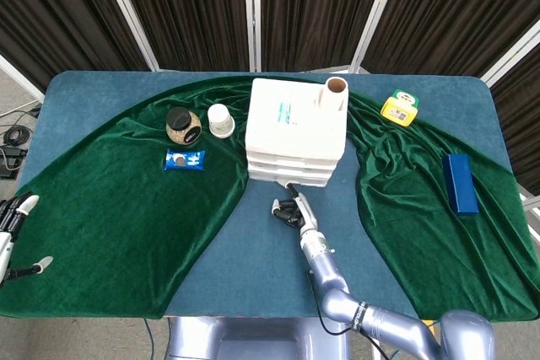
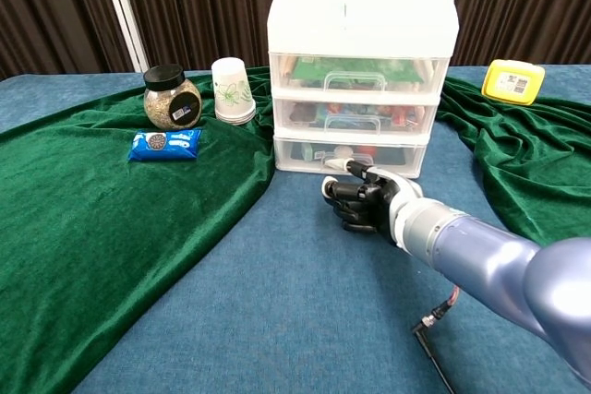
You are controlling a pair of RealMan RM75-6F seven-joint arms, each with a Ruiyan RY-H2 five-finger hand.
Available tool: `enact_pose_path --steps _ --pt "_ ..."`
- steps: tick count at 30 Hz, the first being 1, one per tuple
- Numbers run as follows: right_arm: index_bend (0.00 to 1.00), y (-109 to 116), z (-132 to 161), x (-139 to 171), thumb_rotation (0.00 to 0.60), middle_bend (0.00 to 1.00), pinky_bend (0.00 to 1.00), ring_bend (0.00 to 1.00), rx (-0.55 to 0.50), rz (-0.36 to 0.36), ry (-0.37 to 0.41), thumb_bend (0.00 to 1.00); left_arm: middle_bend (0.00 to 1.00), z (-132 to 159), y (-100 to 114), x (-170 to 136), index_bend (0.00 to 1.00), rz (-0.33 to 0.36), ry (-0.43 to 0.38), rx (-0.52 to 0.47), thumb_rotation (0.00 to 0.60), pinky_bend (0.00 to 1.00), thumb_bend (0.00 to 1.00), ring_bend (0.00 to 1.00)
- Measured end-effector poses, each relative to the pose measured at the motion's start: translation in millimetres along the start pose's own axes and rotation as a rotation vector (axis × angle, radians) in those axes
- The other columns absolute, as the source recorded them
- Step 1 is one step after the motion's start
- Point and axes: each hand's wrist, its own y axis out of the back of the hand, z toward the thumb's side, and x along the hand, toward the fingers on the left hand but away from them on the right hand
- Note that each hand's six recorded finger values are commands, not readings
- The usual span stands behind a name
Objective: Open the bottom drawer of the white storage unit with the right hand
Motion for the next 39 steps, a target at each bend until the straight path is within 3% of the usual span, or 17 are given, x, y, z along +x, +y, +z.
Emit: enact_pose_path --steps 19,32,39 --pt "0.32 -4 -6 24 0.6 0.86 0.78 0.92 -0.008 0.05 0.003 0.6 0.0 2 1 -2 0.0 0.001 -0.007 0.0 0.6 0.0 0.12 0.0" --pt "0.1 5 -12 37 0.6 0.85 0.78 0.92 0.045 0.0 0.031 0.56 0.0 3 2 -4 0.0 0.006 -0.012 -0.002 0.6 0.0 0.12 0.0" --pt "0.11 7 -11 48 0.6 0.85 0.78 0.92 0.062 -0.023 0.064 0.56 0.0 5 4 -5 0.0 0.012 -0.022 -0.001 0.6 0.0 0.12 0.0"
